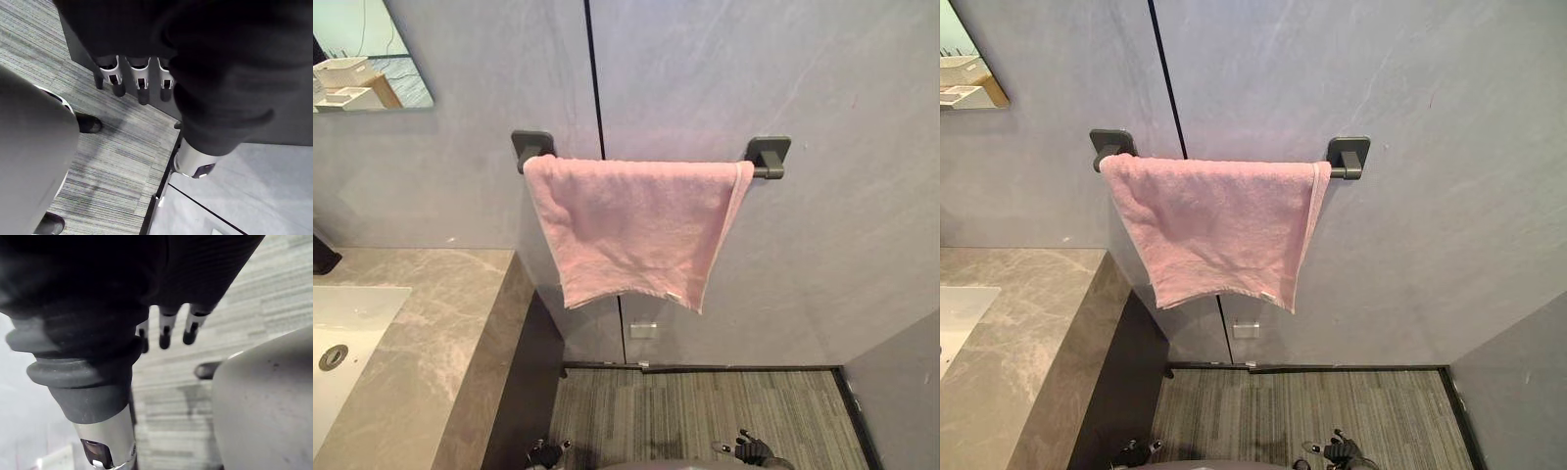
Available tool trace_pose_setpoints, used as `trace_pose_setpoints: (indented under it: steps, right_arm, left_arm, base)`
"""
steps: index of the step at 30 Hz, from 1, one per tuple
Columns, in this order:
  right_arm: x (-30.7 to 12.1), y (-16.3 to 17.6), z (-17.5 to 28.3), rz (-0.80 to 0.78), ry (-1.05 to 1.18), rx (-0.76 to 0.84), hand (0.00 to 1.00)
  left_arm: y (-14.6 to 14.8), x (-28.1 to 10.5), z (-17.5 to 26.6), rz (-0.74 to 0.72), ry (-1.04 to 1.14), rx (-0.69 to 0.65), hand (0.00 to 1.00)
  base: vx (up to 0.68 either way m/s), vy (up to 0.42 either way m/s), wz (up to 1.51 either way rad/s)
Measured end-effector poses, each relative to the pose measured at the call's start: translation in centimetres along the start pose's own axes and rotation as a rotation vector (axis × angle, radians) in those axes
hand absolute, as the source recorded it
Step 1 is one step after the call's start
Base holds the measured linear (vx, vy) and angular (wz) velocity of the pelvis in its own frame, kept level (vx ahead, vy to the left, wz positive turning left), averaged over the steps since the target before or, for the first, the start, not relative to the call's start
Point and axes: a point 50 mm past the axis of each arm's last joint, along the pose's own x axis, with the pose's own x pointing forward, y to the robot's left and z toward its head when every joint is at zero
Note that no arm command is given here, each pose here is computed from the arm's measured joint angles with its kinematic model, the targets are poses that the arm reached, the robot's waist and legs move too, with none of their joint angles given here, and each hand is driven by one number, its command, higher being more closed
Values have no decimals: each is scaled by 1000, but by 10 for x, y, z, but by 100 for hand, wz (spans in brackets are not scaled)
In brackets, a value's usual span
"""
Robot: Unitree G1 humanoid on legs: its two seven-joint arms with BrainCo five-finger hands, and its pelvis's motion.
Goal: Organize washtable
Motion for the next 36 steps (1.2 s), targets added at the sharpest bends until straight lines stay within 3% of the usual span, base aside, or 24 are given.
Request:
trace_pose_setpoints:
  steps: [36]
  right_arm:
    - [1, 3, 3, 11, -7, -23, 0]
  left_arm:
    - [3, 0, 2, 5, -3, 13, 0]
  base:
    - [1, 0, 0]
